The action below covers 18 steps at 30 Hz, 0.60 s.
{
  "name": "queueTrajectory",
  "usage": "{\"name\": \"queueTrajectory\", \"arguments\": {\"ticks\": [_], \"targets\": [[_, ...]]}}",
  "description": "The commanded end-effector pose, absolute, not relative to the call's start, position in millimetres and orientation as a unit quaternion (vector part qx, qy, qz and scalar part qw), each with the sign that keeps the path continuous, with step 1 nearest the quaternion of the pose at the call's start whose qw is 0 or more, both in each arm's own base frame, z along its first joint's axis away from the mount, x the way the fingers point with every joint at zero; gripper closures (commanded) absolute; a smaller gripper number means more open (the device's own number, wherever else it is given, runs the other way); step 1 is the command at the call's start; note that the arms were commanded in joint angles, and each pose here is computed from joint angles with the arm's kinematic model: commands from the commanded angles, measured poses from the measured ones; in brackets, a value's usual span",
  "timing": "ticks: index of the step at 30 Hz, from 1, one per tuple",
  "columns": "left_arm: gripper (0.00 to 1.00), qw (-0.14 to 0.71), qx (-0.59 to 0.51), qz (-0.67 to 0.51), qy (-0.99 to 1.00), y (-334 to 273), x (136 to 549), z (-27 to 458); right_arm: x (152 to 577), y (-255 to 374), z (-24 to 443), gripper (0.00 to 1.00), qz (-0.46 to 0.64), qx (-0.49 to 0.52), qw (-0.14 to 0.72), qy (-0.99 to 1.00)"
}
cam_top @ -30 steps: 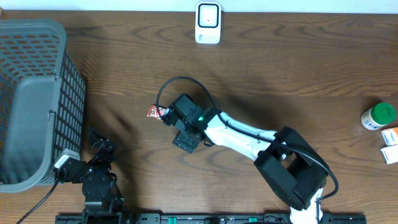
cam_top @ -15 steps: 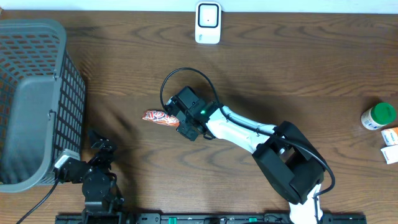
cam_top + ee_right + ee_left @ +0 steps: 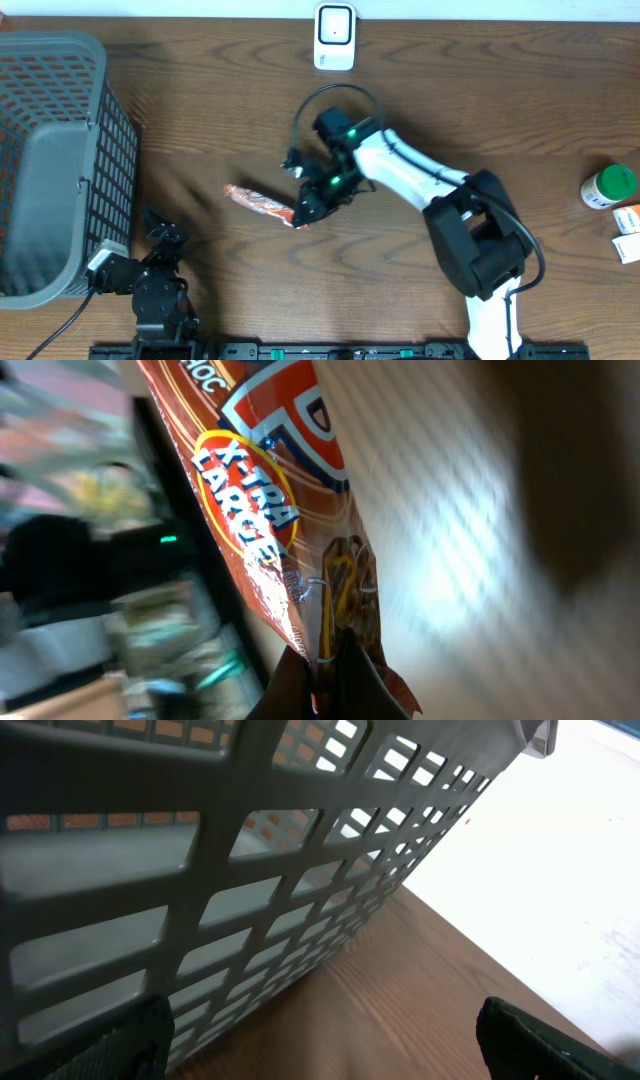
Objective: Scan the item barcode
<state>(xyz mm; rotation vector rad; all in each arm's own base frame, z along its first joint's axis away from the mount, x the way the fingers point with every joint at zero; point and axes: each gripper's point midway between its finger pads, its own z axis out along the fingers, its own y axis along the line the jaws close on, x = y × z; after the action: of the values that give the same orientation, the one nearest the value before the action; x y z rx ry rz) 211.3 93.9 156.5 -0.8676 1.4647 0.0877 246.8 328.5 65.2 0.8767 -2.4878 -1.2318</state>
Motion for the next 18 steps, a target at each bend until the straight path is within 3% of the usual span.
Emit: {"name": "queueTrajectory", "arguments": {"ticks": [1,8,9,10,12,13,14,15,18], "targets": [[0.03,0.647,-0.387,0.053,0.654,97,209,145,253,318,81,0.99,-0.457,0.236,0.147,-0.845],[0.03,0.647,-0.387,0.053,0.654,97,209,145,265,282,61,0.98,-0.381,0.176,0.164,-0.893],[0.03,0.647,-0.387,0.053,0.654,97,209,145,266,280,59,0.93,-0.374,0.172,0.165,-0.896],[0.03,0.647,-0.387,0.053,0.654,97,209,145,266,276,57,0.82,-0.362,0.163,0.169,-0.902],[0.03,0.647,-0.387,0.053,0.654,97,209,145,267,269,50,0.44,-0.333,0.147,0.174,-0.915],[0.03,0.647,-0.387,0.053,0.654,97,209,145,268,265,47,0.14,-0.317,0.138,0.175,-0.922],[0.03,0.647,-0.387,0.053,0.654,97,209,145,269,262,44,0.04,-0.304,0.131,0.175,-0.927],[0.03,0.647,-0.387,0.053,0.654,97,209,145,270,259,42,0.01,-0.292,0.124,0.175,-0.932],[0.03,0.647,-0.387,0.053,0.654,97,209,145,275,249,36,0.01,-0.264,0.108,0.169,-0.943]]}}
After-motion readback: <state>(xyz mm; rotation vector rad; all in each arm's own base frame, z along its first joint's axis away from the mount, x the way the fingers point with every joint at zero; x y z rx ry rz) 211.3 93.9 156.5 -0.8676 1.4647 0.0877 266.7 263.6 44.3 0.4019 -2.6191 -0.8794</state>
